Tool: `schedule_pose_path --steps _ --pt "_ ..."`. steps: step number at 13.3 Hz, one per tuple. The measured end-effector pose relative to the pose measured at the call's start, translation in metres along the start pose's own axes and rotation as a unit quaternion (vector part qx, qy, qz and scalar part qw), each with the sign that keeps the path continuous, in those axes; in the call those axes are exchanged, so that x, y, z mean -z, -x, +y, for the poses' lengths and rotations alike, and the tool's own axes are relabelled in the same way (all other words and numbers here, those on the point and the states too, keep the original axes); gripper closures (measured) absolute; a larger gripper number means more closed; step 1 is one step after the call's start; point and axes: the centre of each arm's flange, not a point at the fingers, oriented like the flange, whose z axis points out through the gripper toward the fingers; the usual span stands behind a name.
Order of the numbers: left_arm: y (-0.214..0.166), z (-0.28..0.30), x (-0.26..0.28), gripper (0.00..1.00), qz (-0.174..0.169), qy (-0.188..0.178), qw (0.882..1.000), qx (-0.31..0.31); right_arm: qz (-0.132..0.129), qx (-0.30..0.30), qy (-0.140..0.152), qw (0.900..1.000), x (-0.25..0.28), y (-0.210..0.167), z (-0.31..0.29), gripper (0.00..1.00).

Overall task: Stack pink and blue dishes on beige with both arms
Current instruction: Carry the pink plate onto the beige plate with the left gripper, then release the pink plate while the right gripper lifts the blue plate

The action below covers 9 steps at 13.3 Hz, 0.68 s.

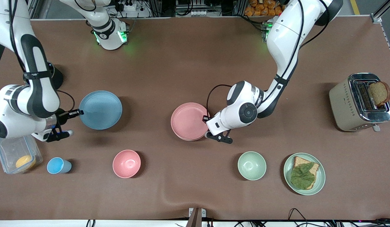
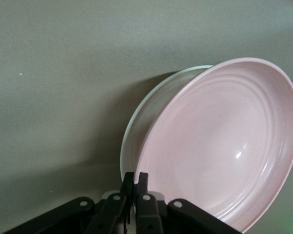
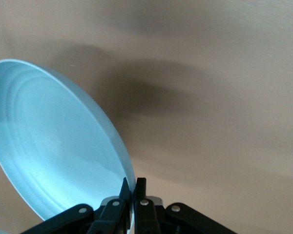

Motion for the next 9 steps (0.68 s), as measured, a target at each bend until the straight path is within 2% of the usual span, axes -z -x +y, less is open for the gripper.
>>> schedule_pose_path --steps 1,2,6,9 --pt "0.001 0.003 -0.001 0.95 -0.001 0.0 1.0 -0.002 -0.002 0.001 -0.003 1.0 0.003 -0.002 -0.008 0.95" --pt "0.003 0.006 -0.003 0.88 -0.002 0.0 1.0 -0.004 -0.002 0.001 -0.004 1.0 0.005 -0.002 -0.01 0.95" --pt "0.001 0.01 0.0 0.49 0.006 0.0 1.0 -0.006 0.001 -0.001 -0.01 1.0 0.007 -0.002 -0.01 0.95" --pt "-0.014 0.003 0.043 0.2 0.042 -0.005 0.999 -0.005 0.008 -0.006 -0.033 0.999 0.009 -0.009 -0.033 0.95"
